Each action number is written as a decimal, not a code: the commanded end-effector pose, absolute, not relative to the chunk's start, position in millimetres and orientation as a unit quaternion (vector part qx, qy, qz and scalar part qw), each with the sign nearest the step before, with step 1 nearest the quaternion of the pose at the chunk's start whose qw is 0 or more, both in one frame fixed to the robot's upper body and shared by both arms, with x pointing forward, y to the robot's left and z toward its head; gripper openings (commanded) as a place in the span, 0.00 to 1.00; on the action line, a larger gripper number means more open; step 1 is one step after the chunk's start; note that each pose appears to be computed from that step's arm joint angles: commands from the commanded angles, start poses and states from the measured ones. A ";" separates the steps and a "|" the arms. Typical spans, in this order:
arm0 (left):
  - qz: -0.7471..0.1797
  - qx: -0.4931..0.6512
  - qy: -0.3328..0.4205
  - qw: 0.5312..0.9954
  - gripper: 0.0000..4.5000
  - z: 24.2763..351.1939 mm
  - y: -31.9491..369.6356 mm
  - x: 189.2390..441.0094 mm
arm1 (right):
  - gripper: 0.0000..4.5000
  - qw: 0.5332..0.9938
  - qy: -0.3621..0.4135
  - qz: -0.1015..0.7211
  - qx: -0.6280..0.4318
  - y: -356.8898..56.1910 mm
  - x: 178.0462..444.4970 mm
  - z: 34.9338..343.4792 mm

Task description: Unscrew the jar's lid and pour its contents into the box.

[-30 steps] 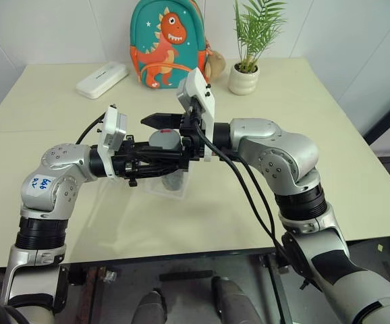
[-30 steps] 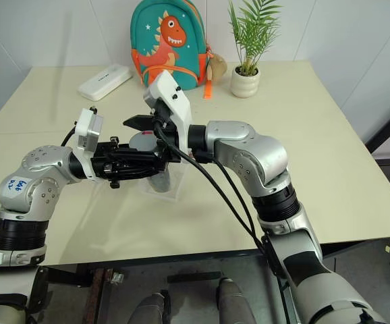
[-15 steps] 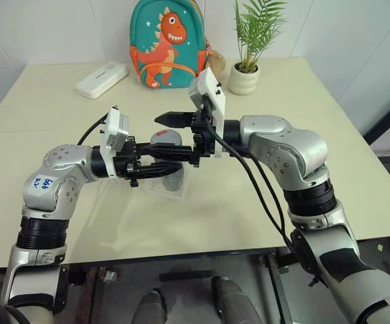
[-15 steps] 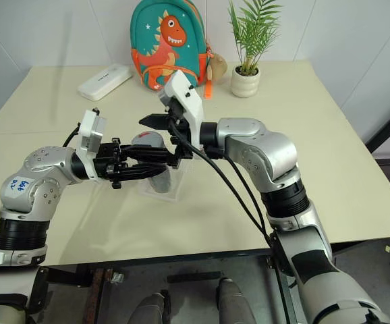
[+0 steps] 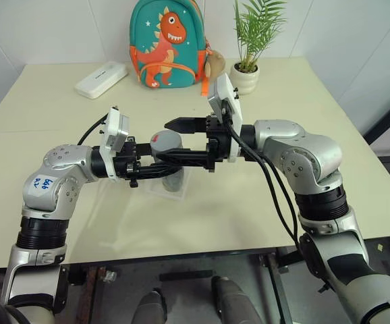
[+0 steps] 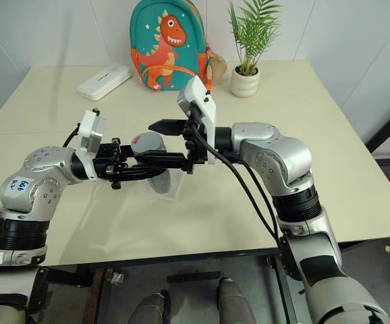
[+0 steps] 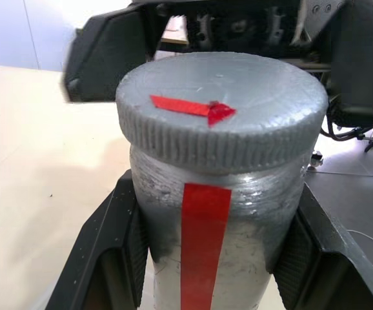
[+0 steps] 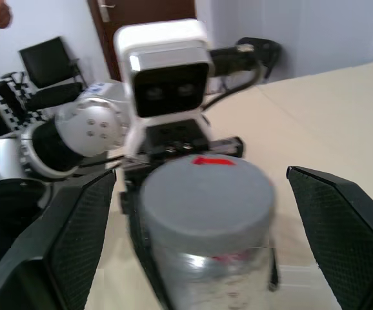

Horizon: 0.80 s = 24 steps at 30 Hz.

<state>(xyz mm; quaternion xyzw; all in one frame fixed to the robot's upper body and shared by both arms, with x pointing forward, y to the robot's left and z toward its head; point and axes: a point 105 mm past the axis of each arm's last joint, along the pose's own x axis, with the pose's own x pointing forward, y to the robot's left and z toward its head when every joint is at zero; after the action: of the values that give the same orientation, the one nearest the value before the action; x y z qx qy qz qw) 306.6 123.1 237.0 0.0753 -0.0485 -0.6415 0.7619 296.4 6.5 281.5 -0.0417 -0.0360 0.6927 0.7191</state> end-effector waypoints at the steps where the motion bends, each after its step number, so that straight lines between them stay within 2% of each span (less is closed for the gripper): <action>1: -0.644 0.091 -0.071 0.756 0.48 248.0 125.2 299.9 | 0.99 0.704 -0.061 0.706 -0.040 4.4 284.9 293.1; 14: -0.646 0.090 -0.070 0.755 0.48 247.2 124.6 299.3 | 0.99 0.718 -0.054 0.693 -0.037 14.4 292.8 290.5; 17: -0.646 0.090 -0.069 0.755 0.48 247.3 124.6 299.4 | 0.87 0.719 -0.054 0.692 -0.035 16.6 294.2 291.2; 21: -0.646 0.090 -0.068 0.755 0.48 247.1 125.1 299.3 | 0.57 0.716 -0.063 0.695 -0.025 19.2 291.2 297.1; 24: -0.645 0.092 -0.066 0.756 0.48 246.7 126.0 299.2 | 0.57 0.721 -0.071 0.690 0.002 17.3 292.9 304.8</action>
<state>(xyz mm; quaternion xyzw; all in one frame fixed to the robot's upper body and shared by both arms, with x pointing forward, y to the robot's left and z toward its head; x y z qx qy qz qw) 304.6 125.2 239.3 0.0783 -0.0526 -0.6429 0.7601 300.7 18.4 280.9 -0.0114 -0.0298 0.6827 0.7300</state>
